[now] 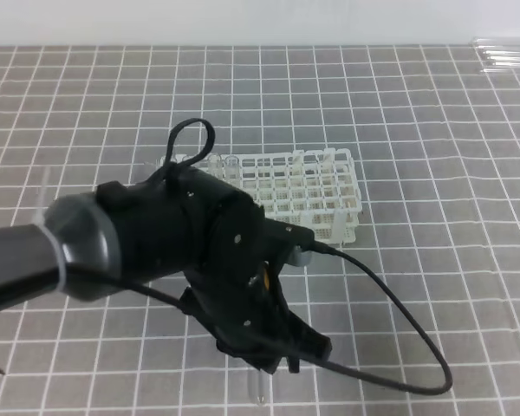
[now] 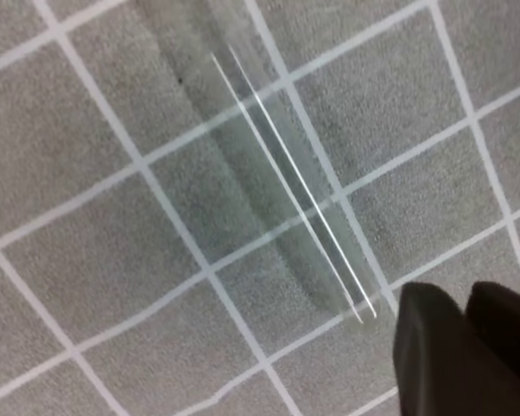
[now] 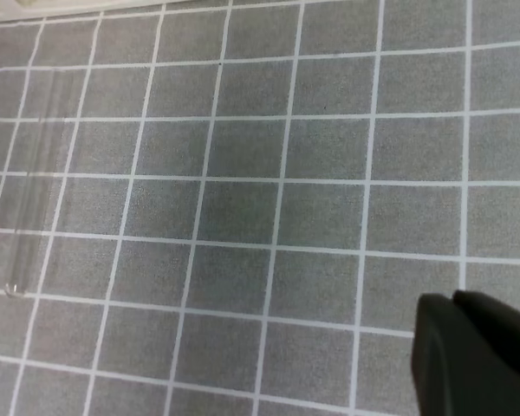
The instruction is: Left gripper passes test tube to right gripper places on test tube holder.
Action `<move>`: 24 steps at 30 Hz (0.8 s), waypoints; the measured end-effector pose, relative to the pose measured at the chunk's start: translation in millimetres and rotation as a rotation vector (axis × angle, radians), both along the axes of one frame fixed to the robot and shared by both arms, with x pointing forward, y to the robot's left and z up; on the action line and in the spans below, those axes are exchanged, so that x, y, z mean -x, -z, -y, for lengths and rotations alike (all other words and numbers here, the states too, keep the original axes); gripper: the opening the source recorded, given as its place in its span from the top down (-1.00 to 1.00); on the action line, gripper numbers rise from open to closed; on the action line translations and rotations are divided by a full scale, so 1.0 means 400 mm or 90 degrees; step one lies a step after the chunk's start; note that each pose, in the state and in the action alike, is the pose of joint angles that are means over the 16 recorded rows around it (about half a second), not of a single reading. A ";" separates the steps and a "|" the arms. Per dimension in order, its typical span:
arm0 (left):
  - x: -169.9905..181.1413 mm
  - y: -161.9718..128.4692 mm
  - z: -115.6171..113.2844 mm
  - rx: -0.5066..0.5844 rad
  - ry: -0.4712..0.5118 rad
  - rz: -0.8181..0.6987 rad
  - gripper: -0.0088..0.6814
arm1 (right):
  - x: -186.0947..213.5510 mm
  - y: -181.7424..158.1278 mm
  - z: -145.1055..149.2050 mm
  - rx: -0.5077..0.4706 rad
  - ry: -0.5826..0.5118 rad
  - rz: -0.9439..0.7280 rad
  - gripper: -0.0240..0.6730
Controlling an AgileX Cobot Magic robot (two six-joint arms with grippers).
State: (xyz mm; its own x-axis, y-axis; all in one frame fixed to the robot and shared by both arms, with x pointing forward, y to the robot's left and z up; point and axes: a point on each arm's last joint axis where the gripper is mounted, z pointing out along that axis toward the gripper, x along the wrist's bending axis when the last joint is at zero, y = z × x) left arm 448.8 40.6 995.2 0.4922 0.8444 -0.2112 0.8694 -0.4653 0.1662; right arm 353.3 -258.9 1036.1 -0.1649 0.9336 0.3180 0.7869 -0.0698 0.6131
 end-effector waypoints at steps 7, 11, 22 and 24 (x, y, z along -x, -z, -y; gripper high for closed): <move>-0.011 0.018 0.011 -0.019 -0.014 -0.014 0.21 | 0.001 0.000 0.000 -0.001 -0.001 -0.003 0.97; -0.017 0.031 0.017 -0.028 -0.033 -0.022 -0.05 | 0.001 0.000 -0.001 -0.002 -0.001 -0.003 0.97; -0.032 0.086 0.026 -0.066 -0.067 -0.042 -0.27 | 0.001 0.000 -0.002 -0.007 0.000 -0.003 0.97; -0.035 0.097 0.028 -0.076 -0.068 -0.046 -0.26 | 0.001 -0.001 -0.002 -0.008 0.000 -0.003 0.97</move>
State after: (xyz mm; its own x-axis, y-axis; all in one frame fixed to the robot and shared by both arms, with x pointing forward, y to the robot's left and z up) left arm 462.8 29.6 956.5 0.3864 0.9120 -0.1378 0.9223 -0.3830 0.0513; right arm 353.0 -258.1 1036.4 -0.1632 0.9296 0.3305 0.7896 -0.0778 0.6087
